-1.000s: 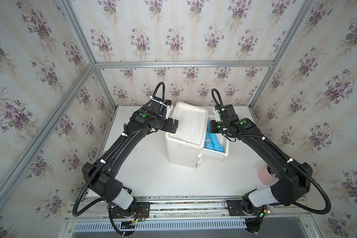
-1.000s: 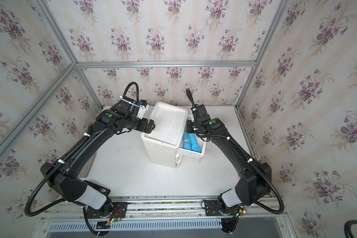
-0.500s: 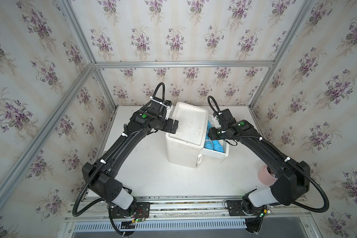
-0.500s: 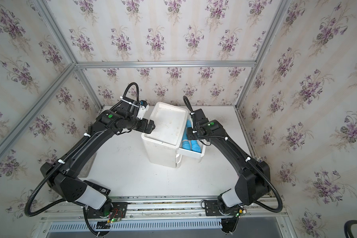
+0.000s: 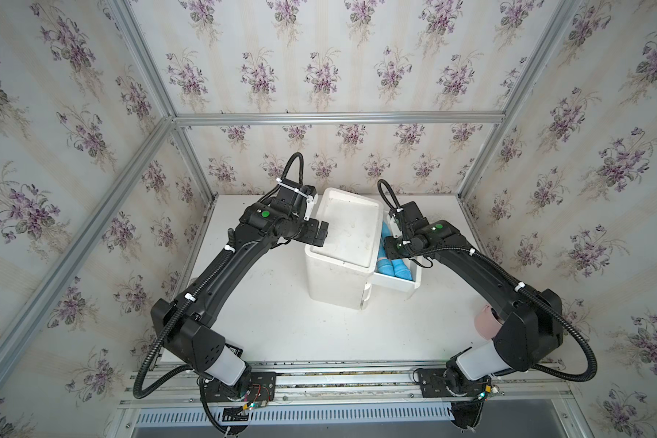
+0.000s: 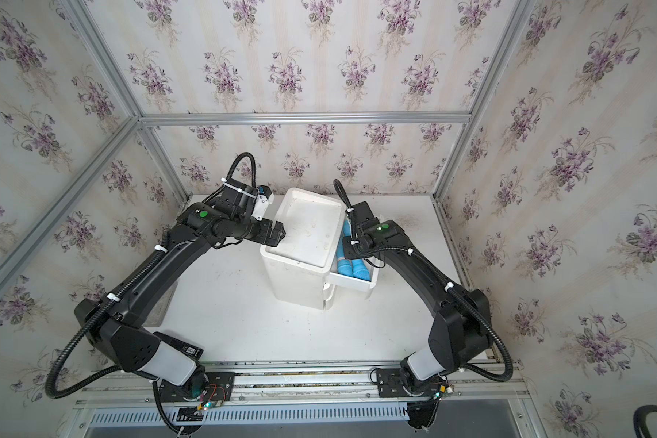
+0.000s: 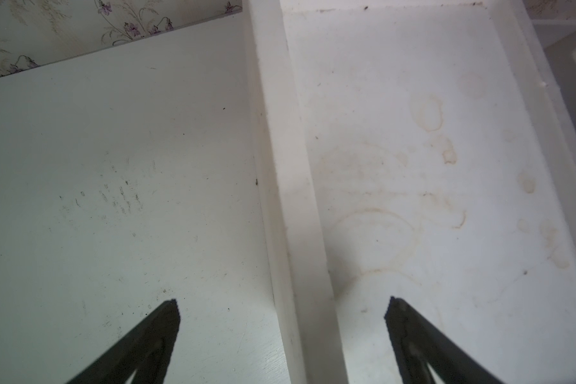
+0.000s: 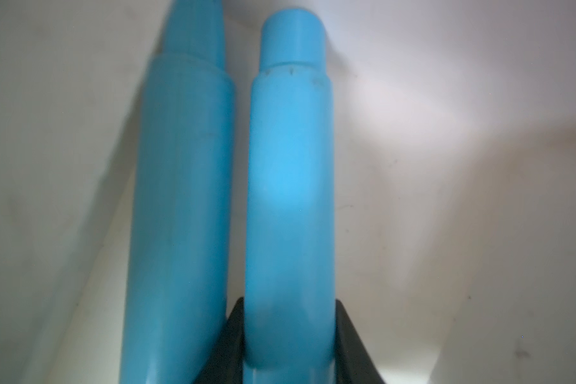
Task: Take the microphone out of the drawer
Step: Pick up the microphone from the drawer.
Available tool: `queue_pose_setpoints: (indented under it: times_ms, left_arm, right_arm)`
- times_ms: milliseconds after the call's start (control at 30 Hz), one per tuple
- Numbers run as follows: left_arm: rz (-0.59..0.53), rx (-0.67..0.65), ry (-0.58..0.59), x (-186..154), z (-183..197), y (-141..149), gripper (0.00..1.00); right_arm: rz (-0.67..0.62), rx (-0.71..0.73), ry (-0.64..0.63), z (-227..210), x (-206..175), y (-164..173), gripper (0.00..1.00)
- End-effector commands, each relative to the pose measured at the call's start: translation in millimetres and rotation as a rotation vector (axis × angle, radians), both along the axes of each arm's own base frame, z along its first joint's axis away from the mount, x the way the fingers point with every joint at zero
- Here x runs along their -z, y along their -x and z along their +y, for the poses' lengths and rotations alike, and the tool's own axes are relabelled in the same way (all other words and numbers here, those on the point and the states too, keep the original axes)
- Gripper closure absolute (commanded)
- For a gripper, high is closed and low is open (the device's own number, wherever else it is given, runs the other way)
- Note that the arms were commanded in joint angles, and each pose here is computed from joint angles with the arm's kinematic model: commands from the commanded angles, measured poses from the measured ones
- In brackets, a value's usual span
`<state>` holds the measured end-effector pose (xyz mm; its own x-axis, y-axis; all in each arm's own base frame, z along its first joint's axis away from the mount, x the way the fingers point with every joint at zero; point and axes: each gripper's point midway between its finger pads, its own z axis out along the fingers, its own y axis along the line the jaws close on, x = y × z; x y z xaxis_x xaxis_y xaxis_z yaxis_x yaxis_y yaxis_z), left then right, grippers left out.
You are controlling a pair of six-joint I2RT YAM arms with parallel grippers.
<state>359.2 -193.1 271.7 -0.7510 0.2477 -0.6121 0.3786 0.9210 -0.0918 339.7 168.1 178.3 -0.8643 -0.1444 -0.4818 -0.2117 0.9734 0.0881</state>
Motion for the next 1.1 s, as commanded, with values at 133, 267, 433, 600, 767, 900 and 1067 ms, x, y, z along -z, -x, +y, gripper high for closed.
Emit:
queue_pose_setpoints:
  times_ms: [133, 267, 433, 600, 767, 900, 1067]
  left_arm:
    - [-0.008, -0.007, 0.015, -3, -1, -1, 0.01]
    - [-0.012, -0.006, 0.017, -5, -1, -1, 0.01]
    - [-0.013, -0.004, 0.019, -5, -1, -1, 0.01]
    - [-0.007, 0.0, 0.028, -5, -3, -1, 0.01]
    - [0.0, 0.001, 0.032, -3, -5, -1, 0.01]
    - [0.001, 0.003, 0.032, -3, -5, -1, 0.01]
    - [-0.004, 0.003, 0.031, -4, -4, -1, 0.01]
  right_arm:
    - [-0.046, 0.061, 0.005, -7, -17, -6, 0.91]
    - [-0.07, 0.08, -0.017, -6, -25, -10, 1.0]
    - [-0.102, 0.129, -0.011, -15, -32, -12, 1.0]
    - [-0.142, 0.162, -0.075, -21, -43, -10, 1.0]
    - [-0.241, 0.191, -0.176, -23, -74, -14, 1.0]
    - [-0.328, 0.19, -0.278, -25, -110, -15, 1.0]
    - [-0.37, 0.198, -0.291, -40, -132, -16, 1.0]
